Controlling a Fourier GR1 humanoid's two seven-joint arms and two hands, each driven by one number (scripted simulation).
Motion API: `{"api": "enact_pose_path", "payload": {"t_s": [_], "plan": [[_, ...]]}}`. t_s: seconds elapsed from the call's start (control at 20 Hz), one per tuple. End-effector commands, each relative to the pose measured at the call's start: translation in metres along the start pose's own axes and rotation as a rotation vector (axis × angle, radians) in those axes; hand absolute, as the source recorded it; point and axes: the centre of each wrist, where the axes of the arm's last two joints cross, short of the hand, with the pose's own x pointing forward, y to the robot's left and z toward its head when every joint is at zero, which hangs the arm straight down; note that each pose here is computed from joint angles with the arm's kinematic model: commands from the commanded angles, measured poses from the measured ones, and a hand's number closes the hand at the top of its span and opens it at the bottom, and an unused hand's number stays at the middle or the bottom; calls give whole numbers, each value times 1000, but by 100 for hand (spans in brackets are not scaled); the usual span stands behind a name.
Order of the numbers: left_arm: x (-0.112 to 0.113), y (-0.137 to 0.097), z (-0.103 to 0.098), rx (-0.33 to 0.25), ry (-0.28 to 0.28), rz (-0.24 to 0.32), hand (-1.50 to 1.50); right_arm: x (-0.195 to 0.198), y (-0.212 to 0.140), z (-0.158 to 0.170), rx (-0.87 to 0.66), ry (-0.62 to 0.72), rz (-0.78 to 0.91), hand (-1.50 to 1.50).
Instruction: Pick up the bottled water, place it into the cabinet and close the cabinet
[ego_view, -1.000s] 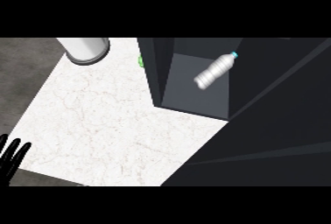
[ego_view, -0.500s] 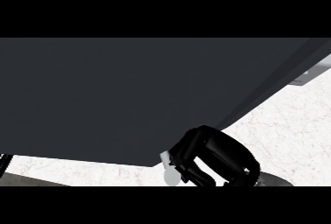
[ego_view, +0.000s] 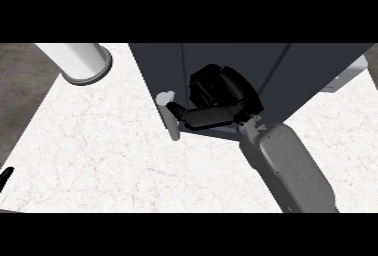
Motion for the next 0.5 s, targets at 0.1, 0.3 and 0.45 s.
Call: {"api": "enact_pose_path", "payload": {"t_s": [0.1, 0.3, 0.45], "plan": [[-4, -5, 6, -17, -43, 35, -150, 12, -25, -48, -86, 16, 52, 150], [2, -6, -4, -25, -38, 34, -150, 6, -40, -49, -88, 17, 48, 150], [-1, -5, -3, -21, -58, 44, -150, 5, -38, -54, -87, -3, 40, 150]]}}
